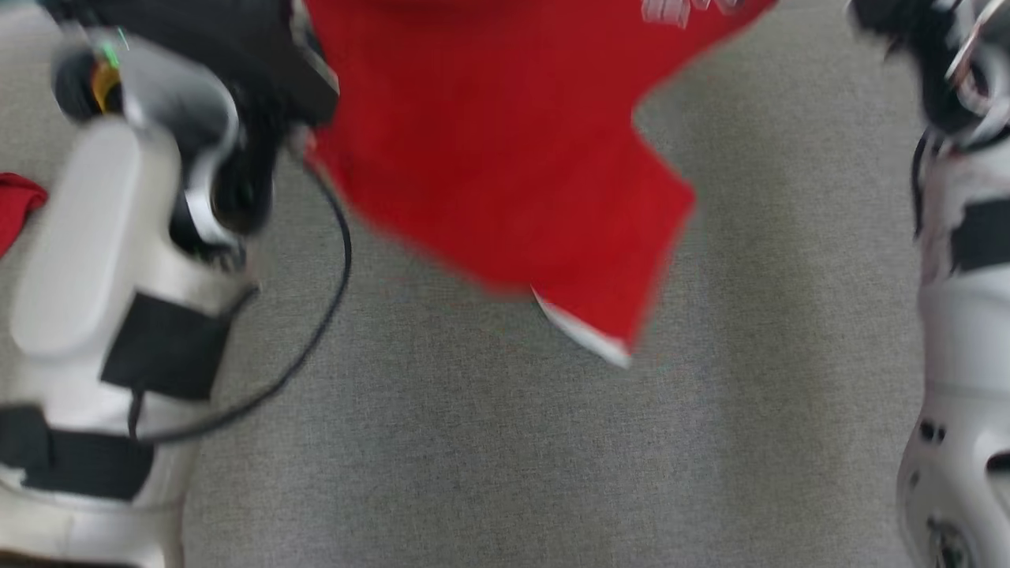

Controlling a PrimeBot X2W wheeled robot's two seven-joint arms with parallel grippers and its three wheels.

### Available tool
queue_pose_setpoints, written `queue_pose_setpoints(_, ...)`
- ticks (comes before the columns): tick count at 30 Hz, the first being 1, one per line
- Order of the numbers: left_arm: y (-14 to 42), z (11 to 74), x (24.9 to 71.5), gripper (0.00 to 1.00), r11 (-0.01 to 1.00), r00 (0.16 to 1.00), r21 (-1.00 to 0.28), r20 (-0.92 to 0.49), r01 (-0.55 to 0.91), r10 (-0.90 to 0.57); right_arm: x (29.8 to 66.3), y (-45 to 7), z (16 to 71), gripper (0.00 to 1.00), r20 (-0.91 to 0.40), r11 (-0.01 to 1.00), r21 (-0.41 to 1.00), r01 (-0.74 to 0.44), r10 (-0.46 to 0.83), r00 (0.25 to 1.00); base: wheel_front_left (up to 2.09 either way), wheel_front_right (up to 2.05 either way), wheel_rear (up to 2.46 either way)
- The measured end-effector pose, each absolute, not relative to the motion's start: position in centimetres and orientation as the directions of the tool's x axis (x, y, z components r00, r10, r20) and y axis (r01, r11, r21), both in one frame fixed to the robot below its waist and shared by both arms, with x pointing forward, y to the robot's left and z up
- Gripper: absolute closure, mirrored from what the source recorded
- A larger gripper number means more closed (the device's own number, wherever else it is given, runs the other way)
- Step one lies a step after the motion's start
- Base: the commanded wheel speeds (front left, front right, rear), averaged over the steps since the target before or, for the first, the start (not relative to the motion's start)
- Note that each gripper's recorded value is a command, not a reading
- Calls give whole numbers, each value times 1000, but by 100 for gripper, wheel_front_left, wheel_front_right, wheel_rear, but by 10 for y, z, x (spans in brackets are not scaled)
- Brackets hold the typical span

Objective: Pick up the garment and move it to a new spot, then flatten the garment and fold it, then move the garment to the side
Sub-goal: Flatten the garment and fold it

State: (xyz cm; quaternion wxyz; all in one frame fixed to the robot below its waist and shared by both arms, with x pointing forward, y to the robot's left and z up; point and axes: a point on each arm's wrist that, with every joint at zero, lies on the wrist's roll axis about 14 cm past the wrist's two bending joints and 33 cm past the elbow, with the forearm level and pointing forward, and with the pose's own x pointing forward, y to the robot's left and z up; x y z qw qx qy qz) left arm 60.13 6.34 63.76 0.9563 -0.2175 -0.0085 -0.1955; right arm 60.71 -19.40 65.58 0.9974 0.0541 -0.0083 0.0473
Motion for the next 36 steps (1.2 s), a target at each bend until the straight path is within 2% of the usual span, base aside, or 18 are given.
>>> queue_pose_setpoints(1,62,681,604,100,825,903,-375,247,423,-351,610,-196,693,100,148,991,89,-96,82,986,0,0,0)
queue_pose_setpoints(4,58,739,595,100,810,838,-327,436,486,-327,606,-195,748,100,322,993,65,-102,76,944,0,0,0)
queue_pose_setpoints(5,58,739,595,100,810,838,-327,436,486,-327,606,-195,748,100,322,993,65,-102,76,944,0,0,0)
queue_pose_setpoints(6,52,761,586,100,798,796,-305,513,520,-323,602,-192,771,100,388,993,49,-110,83,918,0,0,0)
queue_pose_setpoints(9,44,762,582,100,784,780,-299,525,544,-341,603,-189,775,100,387,992,30,-120,99,917,0,0,0)
queue_pose_setpoints(12,35,738,585,100,778,788,-296,486,555,-377,612,-183,747,100,299,991,-10,-131,128,946,0,0,0)
queue_pose_setpoints(16,27,650,589,100,789,845,-323,315,523,-432,616,-181,648,100,33,988,-17,-153,154,988,0,0,0)
queue_pose_setpoints(19,24,594,581,100,797,862,-326,199,508,-467,602,-184,583,100,-138,986,12,-165,165,977,0,0,0)
queue_pose_setpoints(22,22,562,567,100,796,858,-322,143,512,-494,584,-189,547,100,-240,984,19,-179,179,954,0,0,0)
queue_pose_setpoints(28,20,537,528,100,783,829,-279,123,556,-545,539,-210,523,100,-331,981,22,-191,187,925,0,0,0)
queue_pose_setpoints(36,29,515,455,100,771,797,-214,75,600,-600,454,-217,512,100,-394,978,51,-202,206,896,0,0,0)
